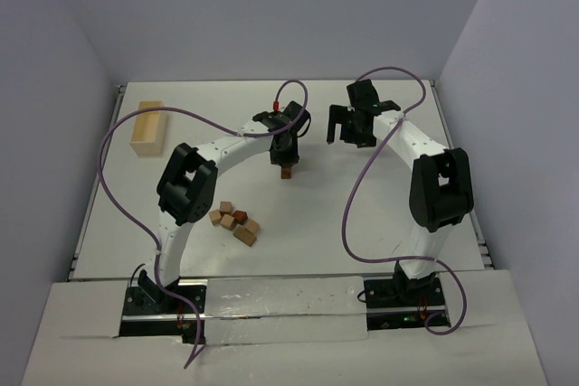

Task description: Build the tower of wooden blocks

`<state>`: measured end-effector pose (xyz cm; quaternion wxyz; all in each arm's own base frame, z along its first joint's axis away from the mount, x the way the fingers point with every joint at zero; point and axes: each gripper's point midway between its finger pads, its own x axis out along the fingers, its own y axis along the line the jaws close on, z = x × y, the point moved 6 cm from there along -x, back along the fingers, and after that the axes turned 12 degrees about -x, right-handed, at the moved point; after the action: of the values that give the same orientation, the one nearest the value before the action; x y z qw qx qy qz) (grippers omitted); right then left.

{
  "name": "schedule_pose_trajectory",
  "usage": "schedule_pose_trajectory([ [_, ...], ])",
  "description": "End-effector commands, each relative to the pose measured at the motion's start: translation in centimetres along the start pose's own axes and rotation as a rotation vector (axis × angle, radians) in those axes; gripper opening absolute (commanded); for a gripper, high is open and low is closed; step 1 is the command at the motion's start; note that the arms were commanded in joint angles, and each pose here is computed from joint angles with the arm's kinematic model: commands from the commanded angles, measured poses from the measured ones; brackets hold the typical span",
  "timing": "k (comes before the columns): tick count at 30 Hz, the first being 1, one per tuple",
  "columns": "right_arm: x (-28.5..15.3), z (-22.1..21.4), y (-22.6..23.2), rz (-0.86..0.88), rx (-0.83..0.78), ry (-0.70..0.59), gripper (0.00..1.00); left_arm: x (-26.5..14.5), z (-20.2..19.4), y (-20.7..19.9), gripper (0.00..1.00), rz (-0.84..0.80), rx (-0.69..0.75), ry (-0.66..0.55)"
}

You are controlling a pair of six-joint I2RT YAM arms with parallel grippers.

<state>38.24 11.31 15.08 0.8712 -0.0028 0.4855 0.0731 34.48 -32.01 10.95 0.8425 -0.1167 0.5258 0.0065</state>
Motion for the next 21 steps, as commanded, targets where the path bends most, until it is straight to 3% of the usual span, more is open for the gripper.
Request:
schedule_pose_trajectory([
  [1,0.01,0.58,0.06,0.002,0.004,-0.020,1.00,-0.56,1.05,-0.16,0.23,-0.010,-0.013,-0.038],
  [21,0.16,0.56,0.13,0.005,0.004,-0.016,1.00,-0.80,1.37,0.05,0.23,-0.023,-0.018,-0.039],
])
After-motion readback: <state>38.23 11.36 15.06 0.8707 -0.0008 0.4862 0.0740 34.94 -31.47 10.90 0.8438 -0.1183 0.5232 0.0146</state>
